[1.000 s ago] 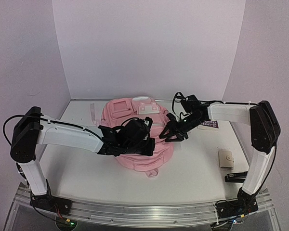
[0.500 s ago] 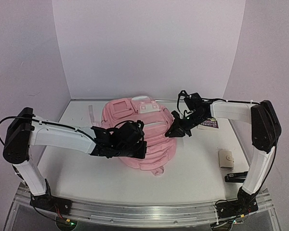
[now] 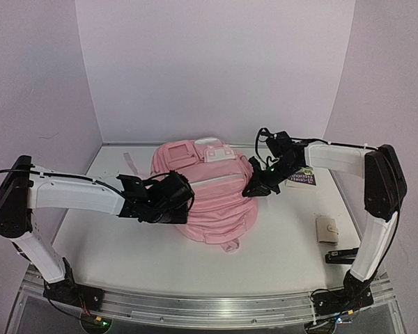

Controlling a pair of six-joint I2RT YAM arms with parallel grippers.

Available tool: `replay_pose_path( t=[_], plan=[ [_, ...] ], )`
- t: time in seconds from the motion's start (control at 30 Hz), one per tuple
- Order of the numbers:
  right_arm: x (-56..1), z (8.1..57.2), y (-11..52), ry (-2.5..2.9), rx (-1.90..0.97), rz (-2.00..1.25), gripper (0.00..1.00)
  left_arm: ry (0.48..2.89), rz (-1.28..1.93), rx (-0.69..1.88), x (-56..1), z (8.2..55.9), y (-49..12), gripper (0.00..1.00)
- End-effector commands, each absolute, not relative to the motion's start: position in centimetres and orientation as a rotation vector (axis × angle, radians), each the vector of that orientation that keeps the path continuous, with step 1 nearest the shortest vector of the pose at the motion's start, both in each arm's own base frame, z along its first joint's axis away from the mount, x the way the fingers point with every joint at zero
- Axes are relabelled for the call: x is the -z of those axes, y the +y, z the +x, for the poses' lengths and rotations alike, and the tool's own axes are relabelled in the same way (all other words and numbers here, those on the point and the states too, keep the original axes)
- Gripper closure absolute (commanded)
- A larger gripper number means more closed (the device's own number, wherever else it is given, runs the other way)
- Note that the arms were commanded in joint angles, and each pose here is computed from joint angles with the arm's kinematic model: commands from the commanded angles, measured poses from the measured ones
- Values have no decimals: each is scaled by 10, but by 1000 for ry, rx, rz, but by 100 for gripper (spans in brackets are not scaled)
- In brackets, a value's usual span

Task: Pack the student bag
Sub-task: Unzip the student bag at the center of the board.

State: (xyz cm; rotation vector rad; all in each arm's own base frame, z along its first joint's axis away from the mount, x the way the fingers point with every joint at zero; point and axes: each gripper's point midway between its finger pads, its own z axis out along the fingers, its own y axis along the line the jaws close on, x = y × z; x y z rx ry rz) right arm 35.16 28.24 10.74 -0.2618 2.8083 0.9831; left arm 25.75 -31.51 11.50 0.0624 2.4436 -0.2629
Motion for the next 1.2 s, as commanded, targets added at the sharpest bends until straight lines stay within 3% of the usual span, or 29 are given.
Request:
replay_pose_path(
  t=[0.0,0.47,0.87,1.17],
  plan=[
    [-97,368,236,2830,-641,-271,100,2316,-56,-35,-141,291,-239,100],
    [-89,364,238,2857,-641,-341,100,2006,23,-13,-188,356,-198,100],
    [-89,355,251,2861,-698,-417,100,2001,-174,-42,-181,400,-144,100],
    [-105,319,309,2813,-953,-641,100,2094,-95,43,-169,417,-169,99]
  ],
)
